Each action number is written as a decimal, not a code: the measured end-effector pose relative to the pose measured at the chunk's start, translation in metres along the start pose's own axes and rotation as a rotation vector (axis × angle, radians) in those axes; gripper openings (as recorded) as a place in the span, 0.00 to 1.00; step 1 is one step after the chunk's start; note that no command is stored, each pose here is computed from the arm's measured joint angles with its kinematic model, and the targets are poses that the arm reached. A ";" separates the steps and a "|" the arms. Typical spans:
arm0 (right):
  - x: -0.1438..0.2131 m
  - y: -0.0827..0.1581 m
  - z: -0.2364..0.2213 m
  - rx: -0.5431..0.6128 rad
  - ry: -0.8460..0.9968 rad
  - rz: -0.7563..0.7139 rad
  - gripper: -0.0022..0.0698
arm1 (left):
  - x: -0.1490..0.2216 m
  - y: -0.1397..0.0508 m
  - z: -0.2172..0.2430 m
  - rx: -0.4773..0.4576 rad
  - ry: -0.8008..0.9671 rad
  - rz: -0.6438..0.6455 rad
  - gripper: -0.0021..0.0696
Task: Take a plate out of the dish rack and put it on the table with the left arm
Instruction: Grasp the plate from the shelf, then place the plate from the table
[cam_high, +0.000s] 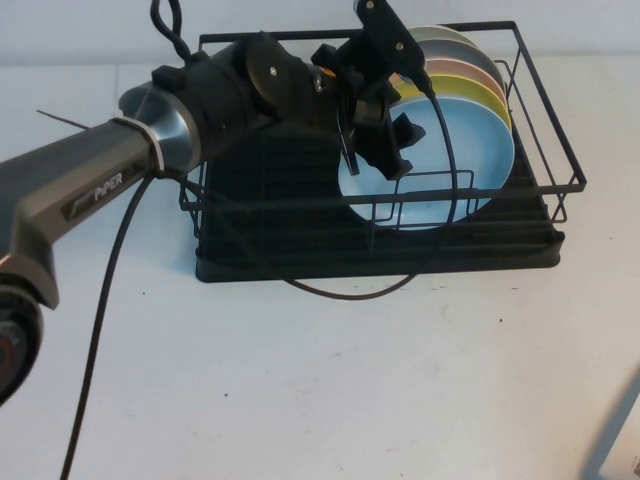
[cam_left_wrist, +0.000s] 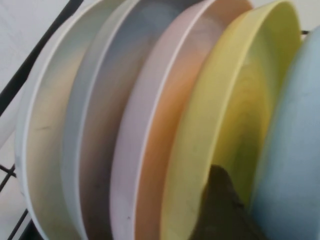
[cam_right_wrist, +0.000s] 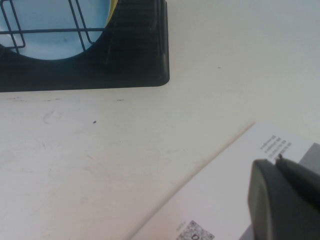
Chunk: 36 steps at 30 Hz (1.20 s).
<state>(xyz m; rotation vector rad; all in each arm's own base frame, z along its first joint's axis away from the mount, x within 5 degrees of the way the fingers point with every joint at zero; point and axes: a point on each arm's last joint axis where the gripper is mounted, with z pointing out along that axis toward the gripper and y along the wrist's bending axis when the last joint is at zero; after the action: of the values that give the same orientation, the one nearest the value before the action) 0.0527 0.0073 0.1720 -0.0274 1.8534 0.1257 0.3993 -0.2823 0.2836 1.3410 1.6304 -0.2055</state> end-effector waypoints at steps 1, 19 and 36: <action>0.000 0.000 0.000 0.000 0.000 0.000 0.00 | 0.001 0.000 0.001 -0.007 -0.001 -0.002 0.51; 0.000 0.000 0.000 0.000 0.000 0.000 0.00 | -0.072 0.026 -0.098 -0.148 -0.143 0.127 0.13; 0.000 0.001 0.000 -0.007 0.000 0.018 0.00 | -0.022 0.023 -0.201 0.280 0.067 -0.816 0.13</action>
<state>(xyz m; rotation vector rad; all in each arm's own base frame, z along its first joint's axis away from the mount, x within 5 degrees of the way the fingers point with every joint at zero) 0.0526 0.0079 0.1721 -0.0155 1.8531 0.1441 0.3033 -0.1569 0.4117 0.8037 2.1921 -0.9041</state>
